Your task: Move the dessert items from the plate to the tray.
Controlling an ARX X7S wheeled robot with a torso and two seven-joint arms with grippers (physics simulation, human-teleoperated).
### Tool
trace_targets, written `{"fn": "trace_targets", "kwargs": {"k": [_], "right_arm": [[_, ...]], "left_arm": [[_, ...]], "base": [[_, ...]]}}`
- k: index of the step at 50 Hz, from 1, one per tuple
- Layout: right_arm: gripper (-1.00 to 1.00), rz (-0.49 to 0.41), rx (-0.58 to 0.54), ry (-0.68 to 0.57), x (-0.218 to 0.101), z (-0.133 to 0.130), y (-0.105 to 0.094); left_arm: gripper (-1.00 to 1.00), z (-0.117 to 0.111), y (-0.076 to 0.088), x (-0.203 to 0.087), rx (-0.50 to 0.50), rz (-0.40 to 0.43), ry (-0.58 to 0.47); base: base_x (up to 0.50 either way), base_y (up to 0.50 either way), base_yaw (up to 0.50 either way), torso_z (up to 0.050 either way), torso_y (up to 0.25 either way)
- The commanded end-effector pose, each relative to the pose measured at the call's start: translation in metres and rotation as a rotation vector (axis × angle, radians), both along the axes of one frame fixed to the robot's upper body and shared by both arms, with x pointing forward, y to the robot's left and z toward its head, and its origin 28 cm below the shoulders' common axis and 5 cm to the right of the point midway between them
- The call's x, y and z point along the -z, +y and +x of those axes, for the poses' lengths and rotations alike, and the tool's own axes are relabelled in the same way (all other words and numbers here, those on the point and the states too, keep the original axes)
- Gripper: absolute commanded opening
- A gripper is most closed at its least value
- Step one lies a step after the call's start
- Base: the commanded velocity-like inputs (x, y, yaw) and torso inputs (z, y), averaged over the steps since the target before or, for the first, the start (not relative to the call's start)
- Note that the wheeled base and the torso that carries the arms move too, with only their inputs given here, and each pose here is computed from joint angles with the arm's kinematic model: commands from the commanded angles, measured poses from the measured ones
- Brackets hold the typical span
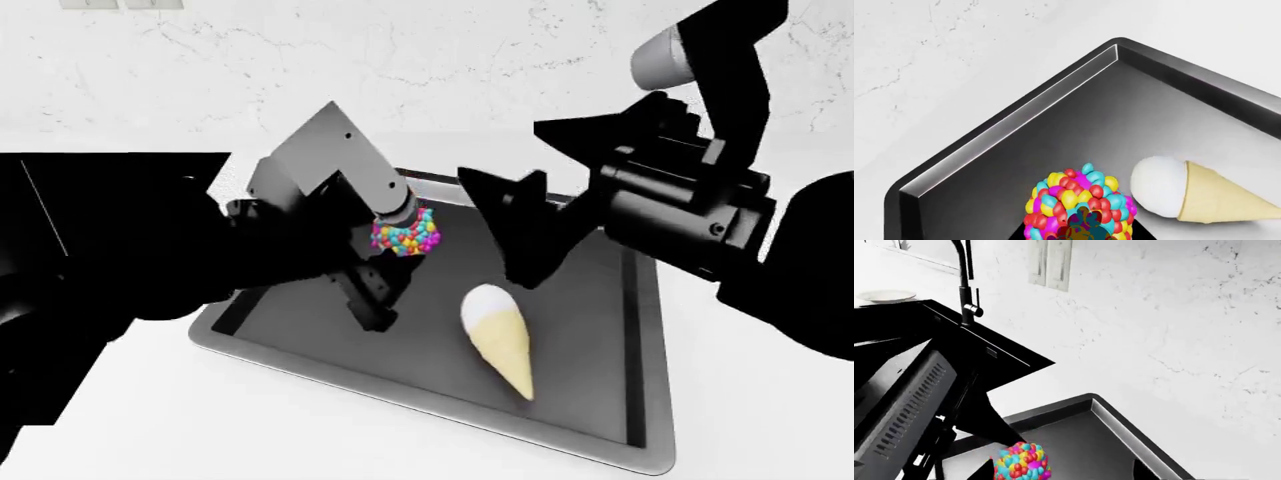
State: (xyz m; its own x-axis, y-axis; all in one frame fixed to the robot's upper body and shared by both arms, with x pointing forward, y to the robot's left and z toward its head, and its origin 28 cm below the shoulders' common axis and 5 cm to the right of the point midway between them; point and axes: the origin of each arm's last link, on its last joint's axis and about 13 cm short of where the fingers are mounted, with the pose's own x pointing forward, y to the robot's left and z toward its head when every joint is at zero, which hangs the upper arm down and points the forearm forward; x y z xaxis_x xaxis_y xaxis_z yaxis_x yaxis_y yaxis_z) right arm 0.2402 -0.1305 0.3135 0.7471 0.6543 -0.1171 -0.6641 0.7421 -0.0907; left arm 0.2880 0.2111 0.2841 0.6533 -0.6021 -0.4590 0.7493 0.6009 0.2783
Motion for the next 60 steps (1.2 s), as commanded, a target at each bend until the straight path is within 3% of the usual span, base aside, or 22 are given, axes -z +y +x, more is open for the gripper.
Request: {"fn": "trace_targets", "kwargs": {"k": [1, 12, 13, 18, 25, 33, 38, 40, 44, 52, 57, 60], "right_arm": [[1.00, 0.152, -0.104, -0.207, -0.026, -0.012, 0.003], [1.00, 0.187, -0.190, -0.248, -0.028, -0.022, 0.002], [1.00, 0.188, -0.192, -0.248, -0.027, -0.021, 0.002], [1.00, 0.187, -0.201, -0.245, -0.027, -0.020, 0.003], [1.00, 0.180, -0.225, -0.249, -0.029, -0.022, 0.004], [1.00, 0.189, -0.191, -0.273, -0.022, -0.021, 0.004], [1.00, 0.126, 0.018, -0.380, 0.001, -0.016, 0.004], [1.00, 0.244, 0.052, -0.450, 0.006, -0.024, -0.004], [1.00, 0.309, 0.055, -0.483, 0.014, -0.028, -0.005], [1.00, 0.335, 0.019, -0.486, 0.015, -0.021, 0.001], [1.00, 0.348, 0.038, -0.586, 0.012, -0.029, 0.000], [1.00, 0.308, 0.028, -0.677, 0.004, -0.046, 0.005]], "left_arm": [[-1.00, 0.011, -0.010, 0.032, 0.035, 0.018, 0.108], [-1.00, 0.024, -0.010, 0.043, 0.014, 0.020, 0.128], [1.00, 0.024, -0.009, 0.042, 0.011, 0.021, 0.125], [1.00, 0.021, -0.005, 0.029, -0.008, 0.002, 0.076], [1.00, 0.012, 0.005, -0.022, -0.039, -0.095, -0.078], [1.00, -0.017, 0.020, -0.063, -0.069, -0.199, -0.258], [1.00, -0.037, 0.021, -0.065, -0.079, -0.262, -0.346], [1.00, -0.059, 0.028, -0.058, -0.128, -0.334, -0.419], [1.00, -0.073, 0.031, -0.053, -0.152, -0.386, -0.475], [1.00, -0.070, 0.033, -0.053, -0.152, -0.410, -0.502], [1.00, -0.081, 0.034, -0.063, -0.173, -0.452, -0.696], [1.00, -0.092, 0.034, -0.067, -0.178, -0.473, -0.760]], "base": [[0.00, 0.00, 0.00, 0.000, 0.000], [0.00, 0.00, 0.00, 0.000, 0.000], [0.00, 0.00, 0.00, 0.000, 0.000], [0.00, 0.00, 0.00, 0.000, 0.000], [0.00, 0.00, 0.00, 0.000, 0.000], [0.00, 0.00, 0.00, 0.000, 0.001], [0.00, 0.00, 0.00, 0.000, 0.000], [0.00, 0.00, 0.00, 0.000, 0.000], [0.00, 0.00, 0.00, 0.000, 0.000], [0.00, 0.00, 0.00, 0.000, 0.000], [0.00, 0.00, 0.00, 0.000, 0.000], [0.00, 0.00, 0.00, 0.000, 0.000]]}}
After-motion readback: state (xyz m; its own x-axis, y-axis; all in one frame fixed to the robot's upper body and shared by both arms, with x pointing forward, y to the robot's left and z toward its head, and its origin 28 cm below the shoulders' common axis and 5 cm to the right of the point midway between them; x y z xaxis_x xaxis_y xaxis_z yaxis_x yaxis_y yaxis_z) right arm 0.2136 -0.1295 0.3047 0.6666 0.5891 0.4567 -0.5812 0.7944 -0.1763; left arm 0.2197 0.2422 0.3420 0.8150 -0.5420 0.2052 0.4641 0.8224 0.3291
